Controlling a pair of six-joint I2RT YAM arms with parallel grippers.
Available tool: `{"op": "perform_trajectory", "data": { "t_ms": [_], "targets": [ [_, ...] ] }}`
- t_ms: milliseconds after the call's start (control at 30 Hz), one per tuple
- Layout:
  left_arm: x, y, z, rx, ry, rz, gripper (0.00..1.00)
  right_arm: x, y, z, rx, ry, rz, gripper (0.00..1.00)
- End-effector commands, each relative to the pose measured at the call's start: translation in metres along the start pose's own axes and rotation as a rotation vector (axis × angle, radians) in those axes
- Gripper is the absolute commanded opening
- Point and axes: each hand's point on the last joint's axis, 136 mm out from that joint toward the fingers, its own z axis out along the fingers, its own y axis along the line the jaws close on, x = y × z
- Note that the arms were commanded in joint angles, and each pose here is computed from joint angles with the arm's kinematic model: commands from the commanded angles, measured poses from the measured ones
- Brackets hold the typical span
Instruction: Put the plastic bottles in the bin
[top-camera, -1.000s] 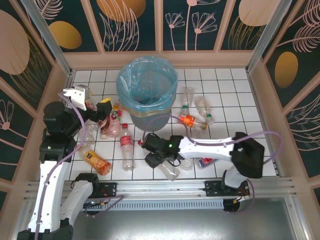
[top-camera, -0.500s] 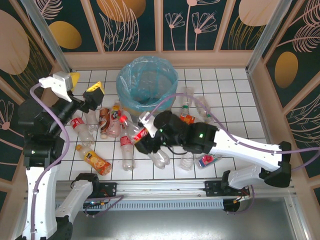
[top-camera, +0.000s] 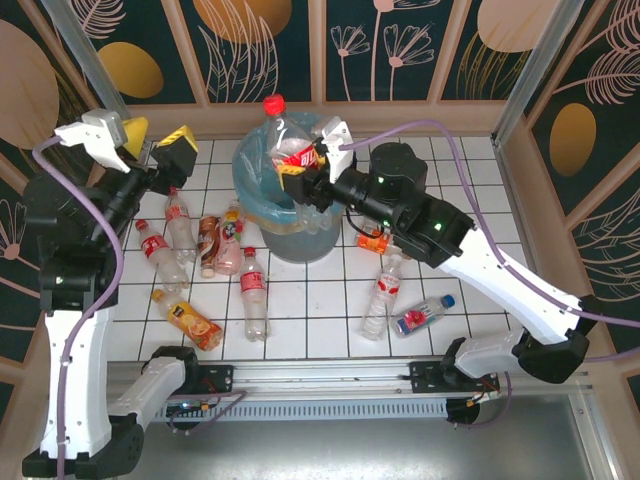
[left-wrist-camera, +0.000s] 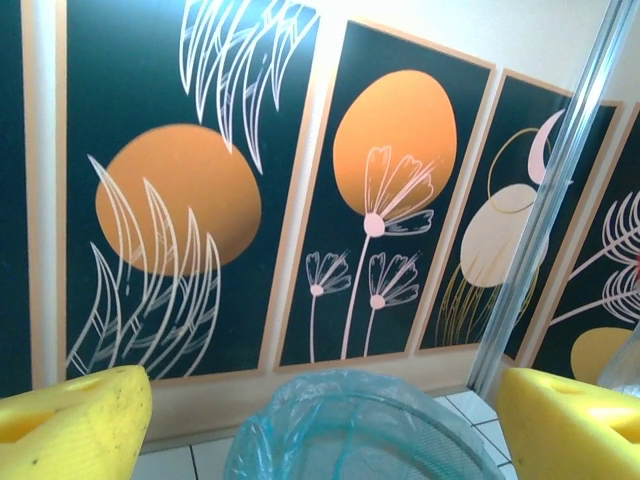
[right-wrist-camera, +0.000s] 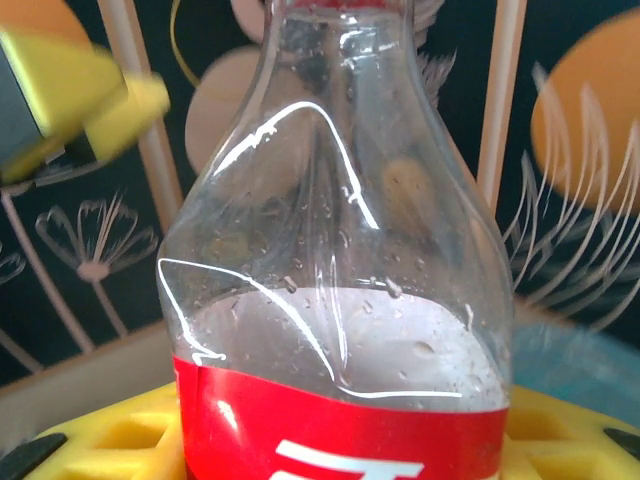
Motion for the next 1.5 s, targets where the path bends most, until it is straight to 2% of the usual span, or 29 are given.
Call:
{"op": "perform_trajectory", "data": {
  "t_ms": [0, 100, 267, 433, 500, 700, 833, 1000, 1233, 1467],
  "targets": [
    [0.018, 0.005, 0.015, 0.033, 0.026, -0.027, 0.89, -0.02, -0.036, 0.007, 0.108, -0.229, -0.094, 0.49],
    [0.043, 0.017, 0.024, 0.025, 0.056, -0.017, 0.89, -0.01, -0.045, 0.012, 0.097, -0.313, -0.134, 0.49],
    [0.086, 0.035, 0.034, 0.004, 0.113, -0.03, 0.88, -0.003, -0.053, 0.031, 0.108, -0.327, -0.173, 0.48],
    [0.115, 0.053, 0.033, -0.05, 0.101, -0.022, 0.89, 0.026, -0.055, 0.05, 0.066, -0.305, -0.19, 0.5],
    [0.129, 0.061, 0.033, -0.074, 0.128, -0.032, 0.9, 0.036, -0.057, 0.053, 0.039, -0.32, -0.166, 0.5],
    [0.142, 0.063, 0.037, -0.063, 0.159, -0.048, 0.9, 0.066, -0.059, 0.075, -0.054, -0.299, -0.101, 0.52],
    [0.146, 0.066, 0.036, -0.077, 0.162, -0.047, 0.9, 0.078, -0.056, 0.089, -0.094, -0.264, -0.082, 0.56],
    [0.146, 0.067, 0.035, -0.089, 0.162, -0.034, 0.91, 0.079, -0.058, 0.09, -0.091, -0.262, -0.06, 0.72],
    [0.147, 0.07, 0.035, -0.101, 0.165, -0.024, 0.91, 0.072, -0.057, 0.088, -0.097, -0.278, -0.044, 0.78],
    [0.146, 0.07, 0.033, -0.107, 0.159, -0.018, 0.92, 0.069, -0.054, 0.088, -0.114, -0.275, -0.021, 0.78]
  ]
}}
